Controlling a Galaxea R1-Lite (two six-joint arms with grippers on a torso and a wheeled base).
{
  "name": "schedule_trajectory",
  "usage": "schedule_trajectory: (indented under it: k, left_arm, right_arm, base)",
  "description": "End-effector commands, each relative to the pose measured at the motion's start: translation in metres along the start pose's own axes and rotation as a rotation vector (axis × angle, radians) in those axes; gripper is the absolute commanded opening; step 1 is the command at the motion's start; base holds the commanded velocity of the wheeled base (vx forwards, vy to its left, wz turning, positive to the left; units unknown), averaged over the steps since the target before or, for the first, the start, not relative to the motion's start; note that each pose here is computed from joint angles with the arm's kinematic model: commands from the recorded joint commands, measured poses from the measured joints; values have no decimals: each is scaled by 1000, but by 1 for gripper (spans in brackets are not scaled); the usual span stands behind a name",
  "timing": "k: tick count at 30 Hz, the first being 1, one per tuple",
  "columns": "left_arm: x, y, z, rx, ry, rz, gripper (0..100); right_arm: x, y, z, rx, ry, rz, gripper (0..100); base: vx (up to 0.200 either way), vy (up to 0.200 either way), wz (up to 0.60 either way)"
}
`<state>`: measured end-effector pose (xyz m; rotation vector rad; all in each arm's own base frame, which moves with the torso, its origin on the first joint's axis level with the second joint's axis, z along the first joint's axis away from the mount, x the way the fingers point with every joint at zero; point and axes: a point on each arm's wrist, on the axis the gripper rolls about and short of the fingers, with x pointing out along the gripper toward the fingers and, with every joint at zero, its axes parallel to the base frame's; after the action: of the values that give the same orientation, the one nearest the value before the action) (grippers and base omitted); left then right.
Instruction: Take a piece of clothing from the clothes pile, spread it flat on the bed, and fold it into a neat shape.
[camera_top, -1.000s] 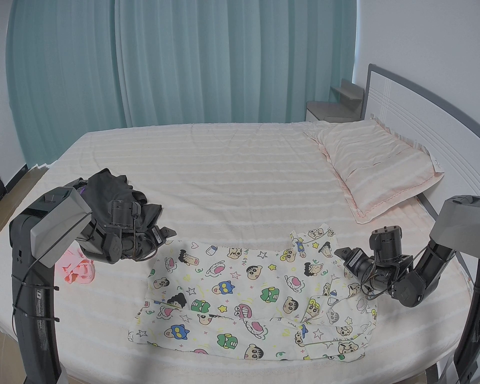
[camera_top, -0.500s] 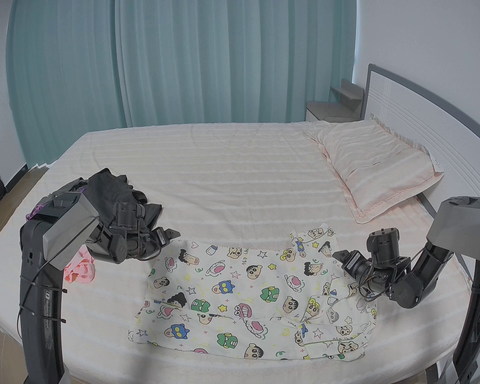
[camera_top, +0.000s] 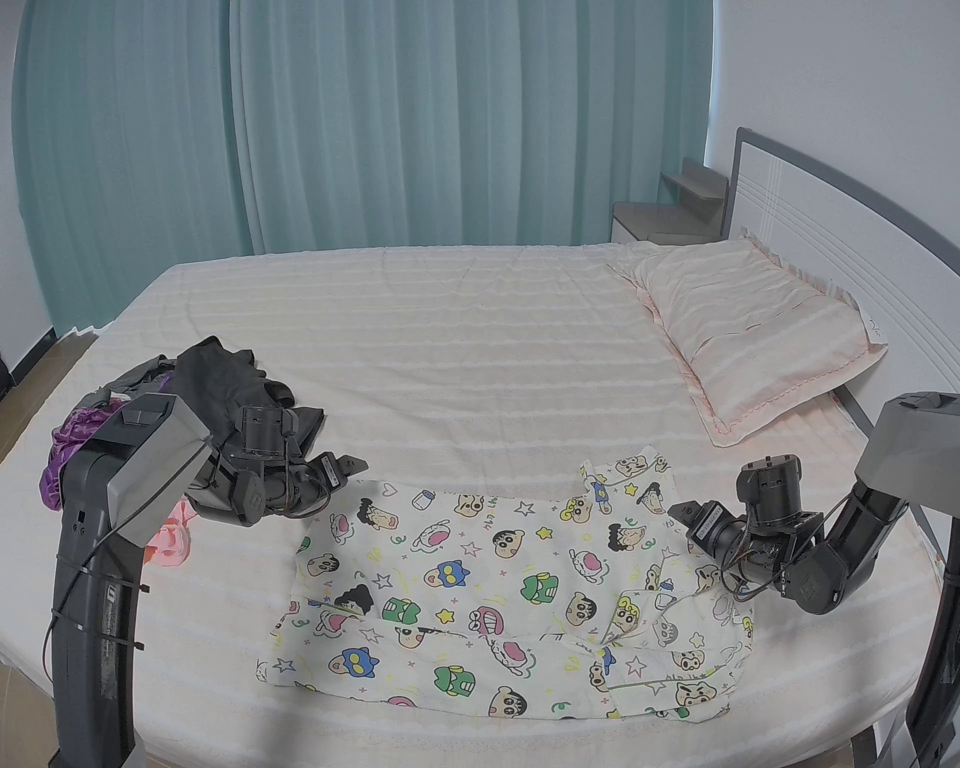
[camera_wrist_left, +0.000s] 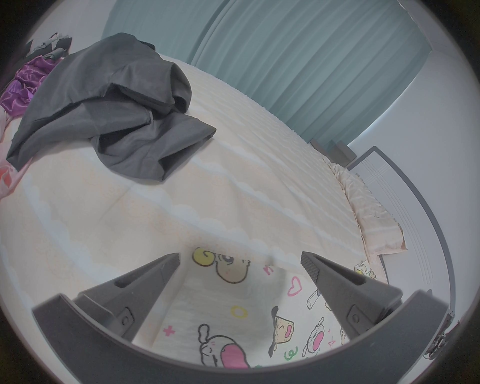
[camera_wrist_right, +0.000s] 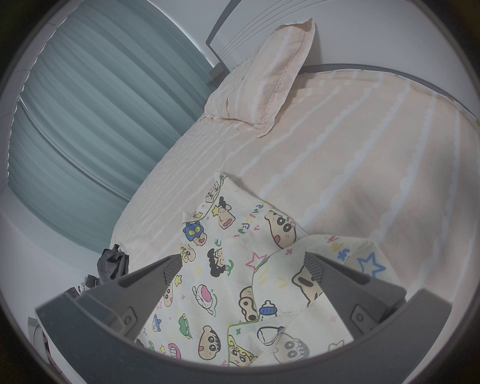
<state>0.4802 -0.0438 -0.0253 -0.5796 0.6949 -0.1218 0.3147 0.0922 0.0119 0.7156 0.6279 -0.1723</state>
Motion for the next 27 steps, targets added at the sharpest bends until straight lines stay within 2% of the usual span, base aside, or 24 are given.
schedule_trajectory:
  k: [1,7,8,13,18,22,27]
  left_arm:
    - [4,-1,-5,1,16,0,100]
    - [6,-5,-9,7,28,-5,100]
    - [6,-5,-9,7,27,-5,0]
    - [6,-6,-3,9,-2,-1,0]
    - [5,-2,0,4,-14,20,0]
    - [4,-1,0,2,-41,69,0]
    - [1,3,-3,1,-62,137,0]
  right_arm:
    - [0,0,0,-9,0,1,100]
    - [3,-1,8,-13,-15,2,100]
    - [5,-1,11,-11,-23,3,100]
    - [16,-5,23,-62,-42,-3,100]
    - [27,-3,31,-88,-40,25,100]
    - [45,6,41,-118,18,63,100]
    - [75,16,52,-123,47,56,100]
  base:
    - [0,0,0]
    - [0,0,0]
    - [0,0,0]
    - [0,0,0]
    - [0,0,0]
    - [0,0,0]
    - [0,0,0]
